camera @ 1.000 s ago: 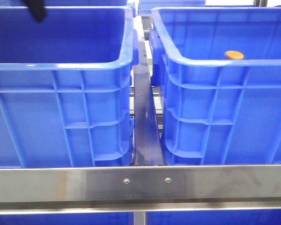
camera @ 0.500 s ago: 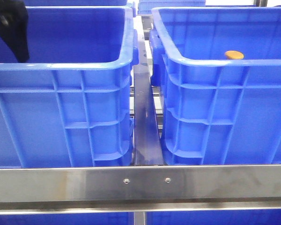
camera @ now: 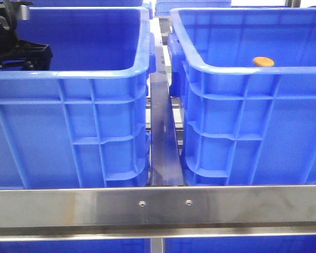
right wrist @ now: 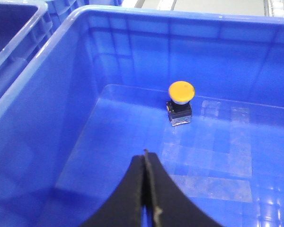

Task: Pick red and yellow buttons and place in box
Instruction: 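Reach the left gripper back into the button bin and grasp a red-capped button, then lift the red button and pass it to the right gripper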

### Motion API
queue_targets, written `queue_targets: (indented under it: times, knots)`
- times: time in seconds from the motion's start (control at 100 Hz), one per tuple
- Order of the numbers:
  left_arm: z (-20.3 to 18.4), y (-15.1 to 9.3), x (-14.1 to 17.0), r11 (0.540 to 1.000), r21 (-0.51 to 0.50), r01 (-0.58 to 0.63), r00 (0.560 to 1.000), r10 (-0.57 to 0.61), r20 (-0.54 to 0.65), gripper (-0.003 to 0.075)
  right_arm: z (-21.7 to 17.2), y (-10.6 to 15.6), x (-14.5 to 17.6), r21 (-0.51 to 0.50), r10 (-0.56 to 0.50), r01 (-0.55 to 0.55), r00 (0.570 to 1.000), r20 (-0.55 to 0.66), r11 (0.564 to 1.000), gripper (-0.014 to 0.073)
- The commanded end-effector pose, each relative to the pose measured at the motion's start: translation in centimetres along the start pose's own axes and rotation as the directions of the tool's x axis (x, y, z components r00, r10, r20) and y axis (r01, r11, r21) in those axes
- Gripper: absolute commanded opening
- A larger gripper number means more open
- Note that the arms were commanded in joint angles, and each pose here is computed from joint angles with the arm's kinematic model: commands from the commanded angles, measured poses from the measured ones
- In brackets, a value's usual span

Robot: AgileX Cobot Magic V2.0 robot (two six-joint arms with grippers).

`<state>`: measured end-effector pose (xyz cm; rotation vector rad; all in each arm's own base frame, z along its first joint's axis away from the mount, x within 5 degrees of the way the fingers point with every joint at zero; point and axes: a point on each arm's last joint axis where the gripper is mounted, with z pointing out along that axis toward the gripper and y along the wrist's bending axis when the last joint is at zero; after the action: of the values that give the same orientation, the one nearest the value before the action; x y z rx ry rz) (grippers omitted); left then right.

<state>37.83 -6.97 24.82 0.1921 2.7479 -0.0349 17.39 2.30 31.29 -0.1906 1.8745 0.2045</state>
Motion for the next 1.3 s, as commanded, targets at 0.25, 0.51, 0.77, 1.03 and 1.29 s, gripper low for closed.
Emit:
queue_targets:
  times: [0.25, 0.51, 0.77, 1.03, 1.29]
  knots:
    - [-2.3, 0.0, -1.1, 0.999, 0.02, 0.029, 0.994, -0.031, 0.101, 0.0053, -0.5, -0.2, -1.2, 0.023, -0.001, 0.0, 0.998, 0.056, 1.0, -0.0063]
    - [-5.7, -0.7, -0.9, 0.999, 0.037, 0.007, 0.983, -0.013, 0.181, -0.0013, -0.5, -0.2, -1.2, 0.023, -0.001, 0.0, 0.998, 0.056, 1.0, -0.0063]
    - [-13.0, -4.0, 0.3, 0.977, 0.101, -0.186, 0.916, 0.136, 0.377, -0.0013, -0.5, -0.2, -1.4, 0.022, -0.001, 0.0, 0.998, 0.061, 1.0, -0.0063]
    - [-16.5, -8.7, 2.2, 0.888, 0.154, -0.434, 0.814, 0.312, 0.49, -0.0013, 0.0, 0.9, -3.4, -0.115, -0.015, 0.017, 1.0, 0.017, 0.993, 0.005]
    - [-17.4, -13.5, 4.1, 0.778, 0.182, -0.601, 0.728, 0.438, 0.528, -0.0013, 2.7, 2.3, -6.0, -0.348, 0.144, -0.174, 0.983, -0.113, 0.921, 0.0451]
